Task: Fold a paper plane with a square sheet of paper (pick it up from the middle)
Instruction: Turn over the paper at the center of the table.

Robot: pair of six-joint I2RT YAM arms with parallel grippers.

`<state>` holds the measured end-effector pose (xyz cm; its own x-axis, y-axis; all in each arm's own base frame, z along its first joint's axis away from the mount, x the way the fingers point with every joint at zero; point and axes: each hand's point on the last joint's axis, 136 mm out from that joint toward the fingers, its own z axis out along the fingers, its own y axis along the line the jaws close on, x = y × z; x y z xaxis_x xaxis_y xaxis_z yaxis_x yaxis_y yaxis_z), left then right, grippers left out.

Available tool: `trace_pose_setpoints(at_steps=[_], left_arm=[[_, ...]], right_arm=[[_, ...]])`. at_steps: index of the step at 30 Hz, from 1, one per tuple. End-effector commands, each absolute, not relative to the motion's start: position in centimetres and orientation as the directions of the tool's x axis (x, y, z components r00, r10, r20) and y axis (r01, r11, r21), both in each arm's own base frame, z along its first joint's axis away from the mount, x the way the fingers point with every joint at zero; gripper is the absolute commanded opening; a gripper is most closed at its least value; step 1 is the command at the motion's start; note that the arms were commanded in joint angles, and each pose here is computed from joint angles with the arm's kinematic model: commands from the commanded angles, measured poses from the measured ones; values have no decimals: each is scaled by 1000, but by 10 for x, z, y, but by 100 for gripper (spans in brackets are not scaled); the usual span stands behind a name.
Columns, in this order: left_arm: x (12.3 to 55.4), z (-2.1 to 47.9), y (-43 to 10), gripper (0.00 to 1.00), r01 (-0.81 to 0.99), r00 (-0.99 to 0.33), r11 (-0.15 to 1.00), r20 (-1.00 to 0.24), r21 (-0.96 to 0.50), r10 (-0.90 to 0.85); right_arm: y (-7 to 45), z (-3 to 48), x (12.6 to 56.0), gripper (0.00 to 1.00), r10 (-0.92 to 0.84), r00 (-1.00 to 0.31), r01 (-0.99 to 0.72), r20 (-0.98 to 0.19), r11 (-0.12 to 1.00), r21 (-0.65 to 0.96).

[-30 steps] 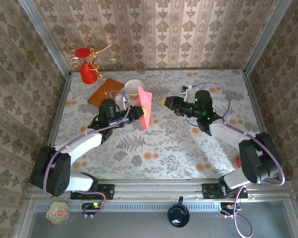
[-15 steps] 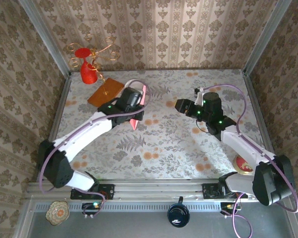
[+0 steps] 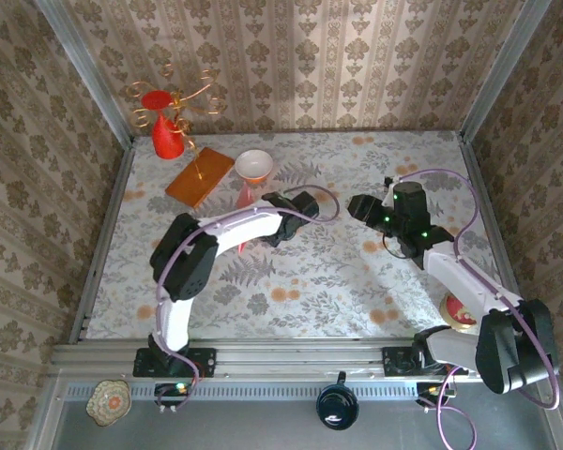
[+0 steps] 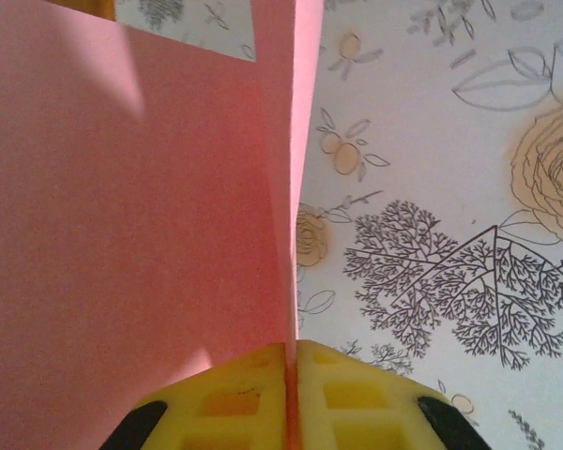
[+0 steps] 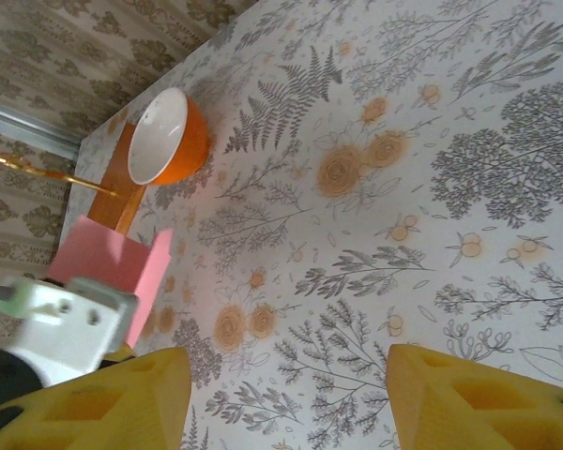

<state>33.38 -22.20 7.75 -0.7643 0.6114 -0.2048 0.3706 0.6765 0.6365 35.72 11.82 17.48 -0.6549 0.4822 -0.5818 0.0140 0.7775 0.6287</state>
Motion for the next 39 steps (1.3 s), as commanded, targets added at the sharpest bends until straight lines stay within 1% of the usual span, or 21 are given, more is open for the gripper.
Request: trace_pose_setpoints(at_steps=[1,5,12,17,23,28,32,36,39], left_arm=[[335,77,-225,12,395,-740,590,-137,704,658],[336,60,-234,12,405,-735,570,-116,715,668],[333,38,-243,13,416,-741,578,-107,703,663],[326,31,-256,20,429,-755,637,-134,640,642],[317,35,-274,25,439,-773,732,-197,520,603],[303,44,-292,28,446,-799,816,-248,367,548],[281,58,-319,30,452,-829,881,-299,140,473],[258,76,-348,34,460,-851,881,-334,-107,404],[254,93,-351,35,451,-857,871,-367,-196,361]], right_arm=[[107,167,353,59,500,-649,60,-574,786,616],[104,163,352,59,506,-650,71,-567,783,618],[105,153,354,59,512,-671,90,-537,775,626],[106,149,355,59,515,-677,98,-526,771,629],[107,151,356,59,517,-675,90,-527,765,637],[107,150,355,59,520,-674,90,-526,763,640],[107,149,355,59,518,-676,91,-524,765,638],[107,147,357,61,523,-675,97,-520,762,640],[107,146,357,63,528,-674,101,-516,758,644]])
